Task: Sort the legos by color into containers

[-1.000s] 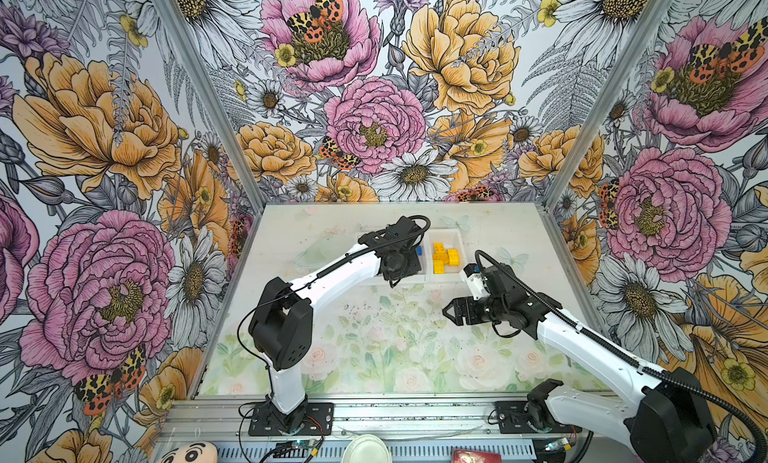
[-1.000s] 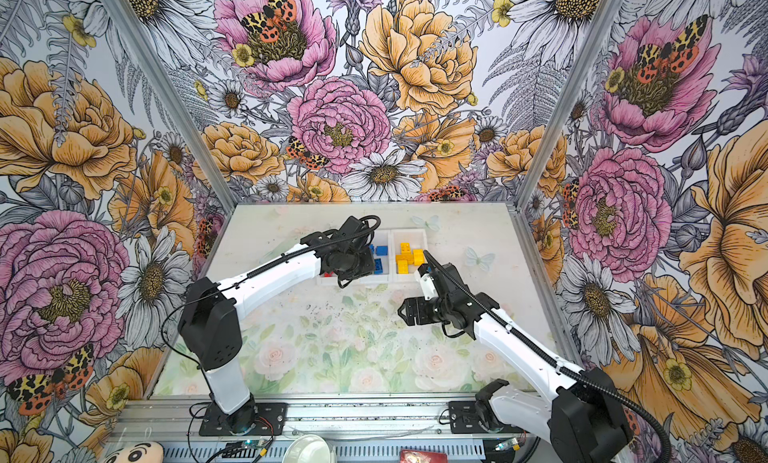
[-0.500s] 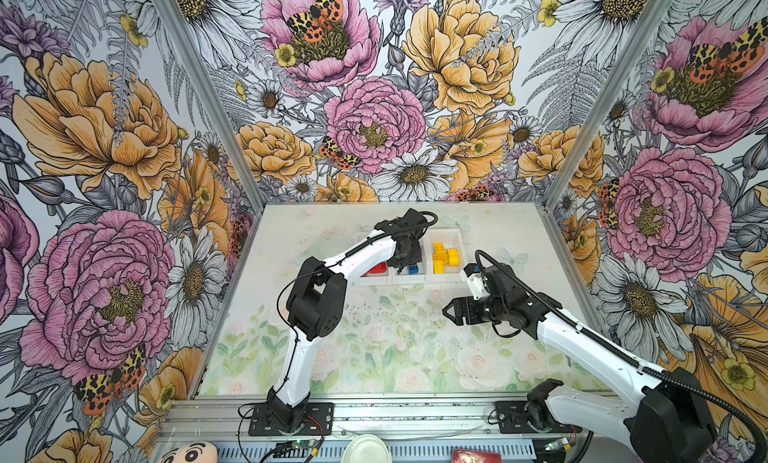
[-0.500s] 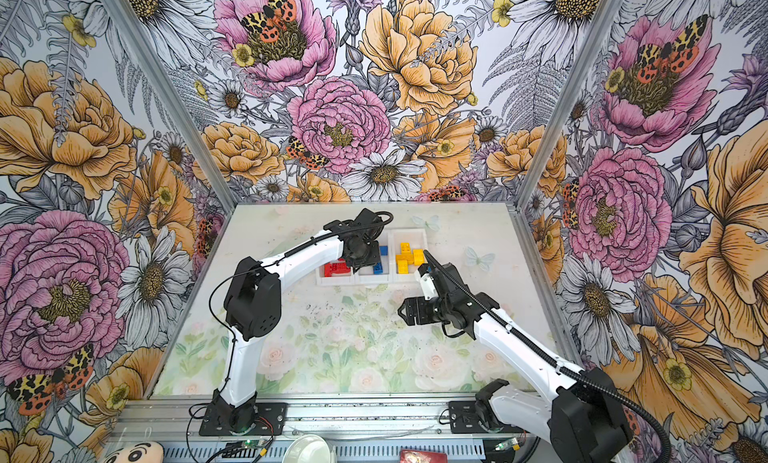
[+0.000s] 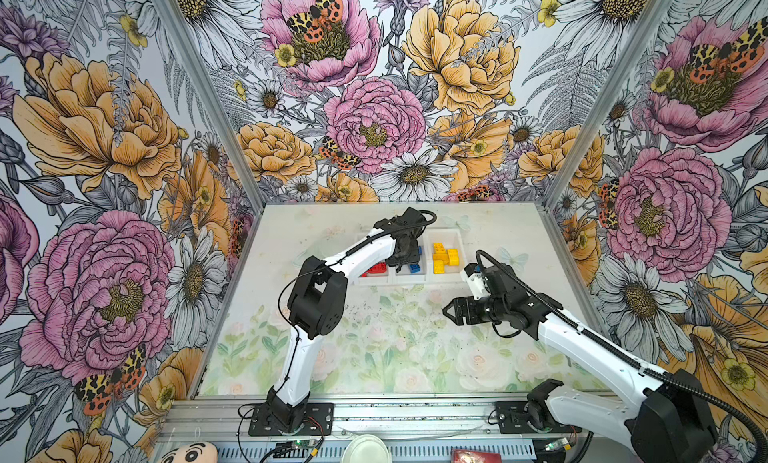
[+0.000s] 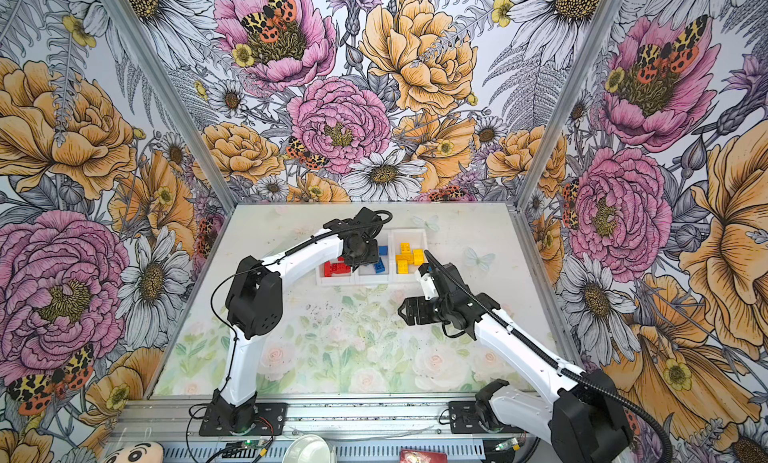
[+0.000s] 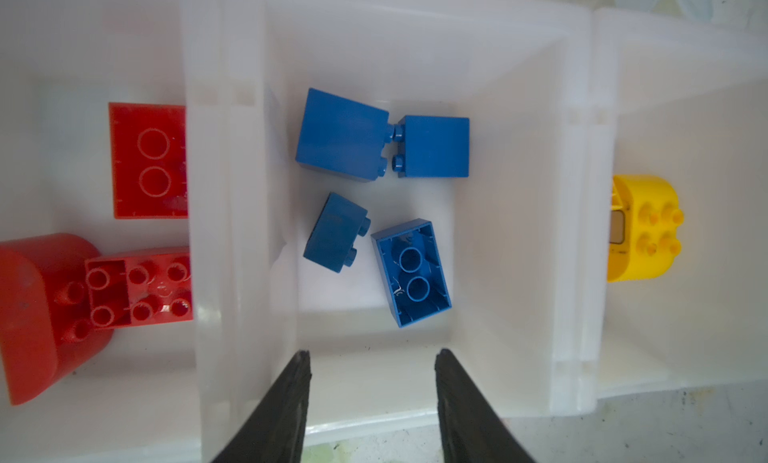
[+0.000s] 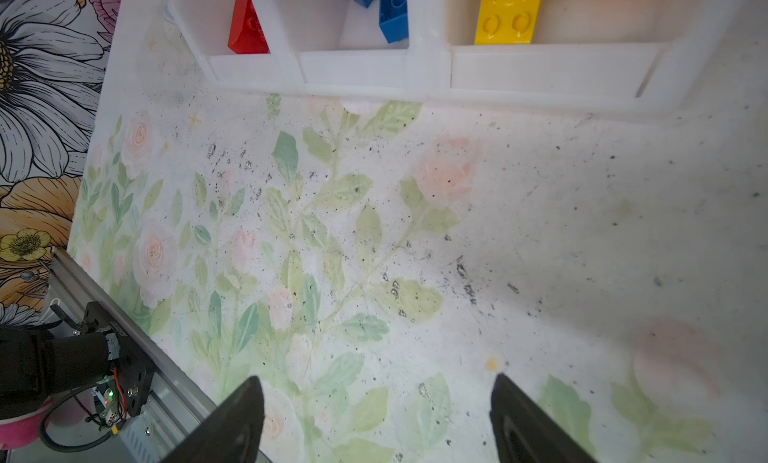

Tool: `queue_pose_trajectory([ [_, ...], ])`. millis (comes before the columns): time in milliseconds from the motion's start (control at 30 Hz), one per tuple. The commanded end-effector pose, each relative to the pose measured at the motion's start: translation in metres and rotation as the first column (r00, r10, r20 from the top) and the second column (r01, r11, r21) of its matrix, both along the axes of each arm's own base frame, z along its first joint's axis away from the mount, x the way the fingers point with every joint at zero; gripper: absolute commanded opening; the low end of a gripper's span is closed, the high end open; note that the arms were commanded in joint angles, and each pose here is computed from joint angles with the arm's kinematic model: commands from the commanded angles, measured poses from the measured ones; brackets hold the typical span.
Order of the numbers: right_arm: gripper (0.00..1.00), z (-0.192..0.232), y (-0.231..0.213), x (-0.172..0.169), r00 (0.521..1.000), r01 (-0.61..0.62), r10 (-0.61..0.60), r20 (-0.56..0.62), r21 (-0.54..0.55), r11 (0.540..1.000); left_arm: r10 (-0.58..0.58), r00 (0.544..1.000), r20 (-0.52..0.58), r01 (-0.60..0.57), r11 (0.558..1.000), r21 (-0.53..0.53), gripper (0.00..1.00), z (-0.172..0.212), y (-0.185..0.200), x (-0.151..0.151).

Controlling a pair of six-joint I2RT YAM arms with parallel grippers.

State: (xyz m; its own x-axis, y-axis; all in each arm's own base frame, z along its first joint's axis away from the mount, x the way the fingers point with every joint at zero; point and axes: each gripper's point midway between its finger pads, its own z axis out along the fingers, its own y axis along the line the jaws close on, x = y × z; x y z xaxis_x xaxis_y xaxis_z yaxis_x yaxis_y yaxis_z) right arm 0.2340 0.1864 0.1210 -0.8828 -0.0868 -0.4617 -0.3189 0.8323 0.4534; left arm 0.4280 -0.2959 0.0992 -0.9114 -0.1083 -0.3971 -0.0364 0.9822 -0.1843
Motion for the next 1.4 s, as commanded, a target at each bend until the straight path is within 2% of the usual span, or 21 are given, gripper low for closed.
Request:
queue_pose_trajectory([
  [0, 0.86, 0.008, -0.002, 0.007, 0.999, 0.022, -0.022, 0.033, 0.004, 1.000, -0.011, 0.996, 0.092, 0.012, 1.000, -0.008, 0.54, 0.038, -0.004, 0.006],
  [300, 0.87, 0.012, -0.012, 0.016, 0.997, 0.055, -0.055, 0.056, -0.004, 0.998, -0.042, 0.976, 0.212, 0.039, 0.999, 0.018, 0.71, 0.075, -0.001, -0.004],
  [433, 0.88, 0.018, -0.019, 0.026, 0.994, 0.073, -0.072, 0.083, -0.008, 0.997, -0.037, 0.961, 0.273, 0.033, 0.999, 0.021, 0.84, 0.087, 0.016, -0.014],
  [633, 0.90, 0.023, -0.033, 0.044, 0.988, 0.100, -0.094, 0.120, -0.040, 0.994, 0.017, 0.928, 0.373, -0.025, 1.000, 0.018, 0.99, 0.108, 0.064, -0.031],
  [833, 0.95, 0.032, -0.055, 0.071, 0.975, 0.152, -0.134, 0.178, -0.089, 0.984, 0.077, 0.886, 0.458, -0.103, 0.994, 0.031, 0.99, 0.115, 0.127, -0.045],
  [933, 0.99, 0.037, -0.073, 0.084, 0.962, 0.197, -0.166, 0.218, -0.128, 0.972, 0.113, 0.863, 0.492, -0.149, 0.988, 0.034, 0.99, 0.116, 0.162, -0.050],
  [1033, 0.99, 0.042, -0.094, 0.097, 0.941, 0.258, -0.211, 0.264, -0.157, 0.953, 0.127, 0.837, 0.531, -0.167, 0.986, 0.027, 0.99, 0.116, 0.192, -0.053],
  [1300, 1.00, 0.044, -0.161, 0.133, 0.825, 0.474, -0.347, 0.445, -0.213, 0.854, 0.148, 0.763, 0.629, -0.241, 0.968, 0.065, 0.99, 0.118, 0.255, -0.057],
  [1367, 0.99, 0.038, -0.179, 0.140, 0.788, 0.529, -0.395, 0.472, -0.190, 0.827, 0.156, 0.736, 0.658, -0.265, 0.962, 0.069, 0.99, 0.118, 0.267, -0.058],
])
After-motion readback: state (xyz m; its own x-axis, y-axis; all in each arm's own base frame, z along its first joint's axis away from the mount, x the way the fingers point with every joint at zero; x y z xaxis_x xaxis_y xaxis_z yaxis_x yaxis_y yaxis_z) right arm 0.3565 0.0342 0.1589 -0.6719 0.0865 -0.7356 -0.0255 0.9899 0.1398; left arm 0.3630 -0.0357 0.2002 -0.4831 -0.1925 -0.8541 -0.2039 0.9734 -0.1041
